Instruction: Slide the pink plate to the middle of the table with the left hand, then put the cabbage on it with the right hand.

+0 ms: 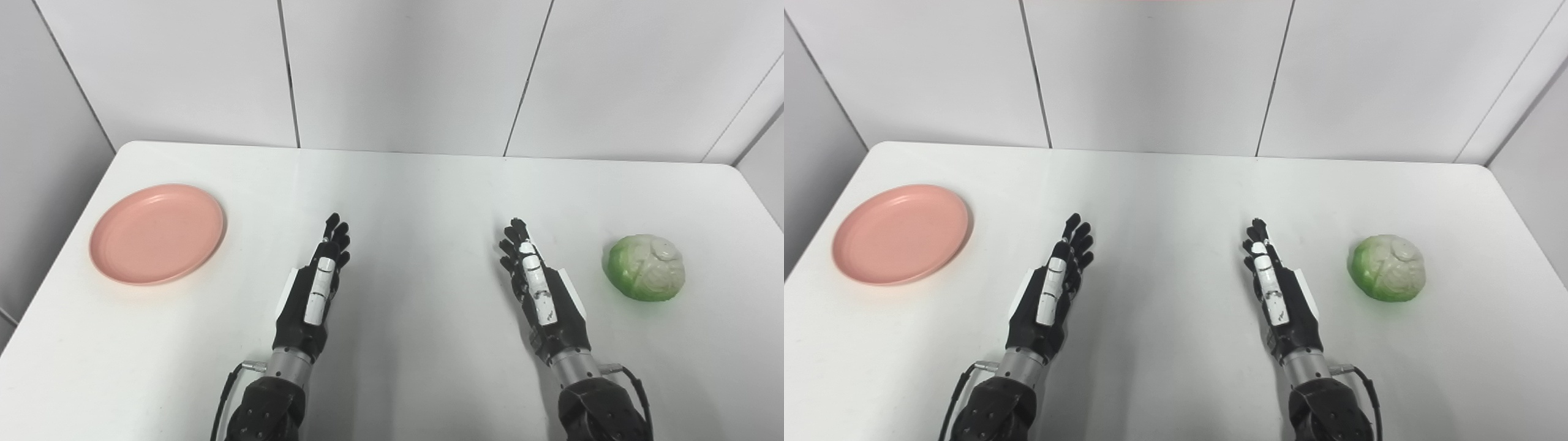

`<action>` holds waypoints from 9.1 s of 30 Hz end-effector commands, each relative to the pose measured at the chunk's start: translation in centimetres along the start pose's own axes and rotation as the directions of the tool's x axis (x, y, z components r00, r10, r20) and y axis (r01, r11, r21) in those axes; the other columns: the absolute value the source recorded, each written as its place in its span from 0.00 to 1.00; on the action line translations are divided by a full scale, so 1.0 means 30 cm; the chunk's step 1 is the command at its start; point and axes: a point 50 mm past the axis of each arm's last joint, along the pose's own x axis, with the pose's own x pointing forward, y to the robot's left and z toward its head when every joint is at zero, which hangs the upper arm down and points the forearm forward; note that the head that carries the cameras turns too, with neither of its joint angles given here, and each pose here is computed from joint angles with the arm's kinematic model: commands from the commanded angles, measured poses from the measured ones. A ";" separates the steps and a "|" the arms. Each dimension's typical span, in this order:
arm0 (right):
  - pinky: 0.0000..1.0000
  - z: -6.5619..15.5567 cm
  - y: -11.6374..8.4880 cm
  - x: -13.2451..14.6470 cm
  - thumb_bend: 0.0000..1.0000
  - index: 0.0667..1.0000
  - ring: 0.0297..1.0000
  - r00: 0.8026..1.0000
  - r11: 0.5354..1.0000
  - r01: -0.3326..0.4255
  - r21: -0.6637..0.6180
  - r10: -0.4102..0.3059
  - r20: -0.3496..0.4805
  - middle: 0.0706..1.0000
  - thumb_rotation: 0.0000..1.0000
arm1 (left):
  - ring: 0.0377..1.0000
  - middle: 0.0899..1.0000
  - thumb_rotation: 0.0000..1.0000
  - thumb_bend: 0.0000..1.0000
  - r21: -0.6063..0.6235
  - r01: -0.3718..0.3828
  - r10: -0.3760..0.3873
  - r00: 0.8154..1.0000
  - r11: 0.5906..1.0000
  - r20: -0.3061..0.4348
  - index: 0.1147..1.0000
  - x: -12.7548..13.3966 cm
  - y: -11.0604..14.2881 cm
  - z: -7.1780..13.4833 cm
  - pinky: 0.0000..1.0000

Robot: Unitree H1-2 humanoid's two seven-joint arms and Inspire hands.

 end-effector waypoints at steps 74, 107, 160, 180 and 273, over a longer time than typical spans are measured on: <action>1.00 -0.007 -0.156 0.023 0.54 1.00 1.00 0.984 0.997 0.069 -0.028 -0.063 0.166 1.00 0.97 | 0.98 0.97 1.00 0.74 -0.167 -0.535 0.559 0.771 0.828 0.304 0.96 0.238 0.785 0.384 1.00; 1.00 -0.005 -0.146 0.022 0.65 1.00 0.97 0.973 0.996 0.087 -0.007 -0.083 0.216 0.98 0.90 | 0.79 0.77 0.94 0.84 0.009 -0.680 0.673 0.728 0.733 0.134 0.77 0.132 1.059 0.286 0.80; 1.00 0.035 -0.120 0.021 0.53 1.00 0.97 0.971 0.996 0.087 -0.017 -0.081 0.225 0.98 0.89 | 0.70 0.69 0.89 0.75 -0.028 -0.229 0.230 0.973 0.973 0.029 0.68 0.321 0.535 0.108 0.72; 1.00 -0.044 -0.057 0.041 0.69 0.97 0.94 0.972 0.998 0.051 0.035 -0.057 0.226 0.94 0.82 | 0.76 0.74 0.96 0.70 -0.273 -0.107 0.120 0.992 0.956 0.030 0.72 0.221 0.279 0.065 0.80; 0.76 0.378 -0.593 0.074 0.96 0.99 0.95 0.905 0.521 0.208 -0.828 -0.424 -0.040 1.00 0.11 | 1.00 1.00 0.81 0.66 -0.154 0.095 -0.090 0.995 0.983 0.036 1.00 0.013 0.005 0.066 1.00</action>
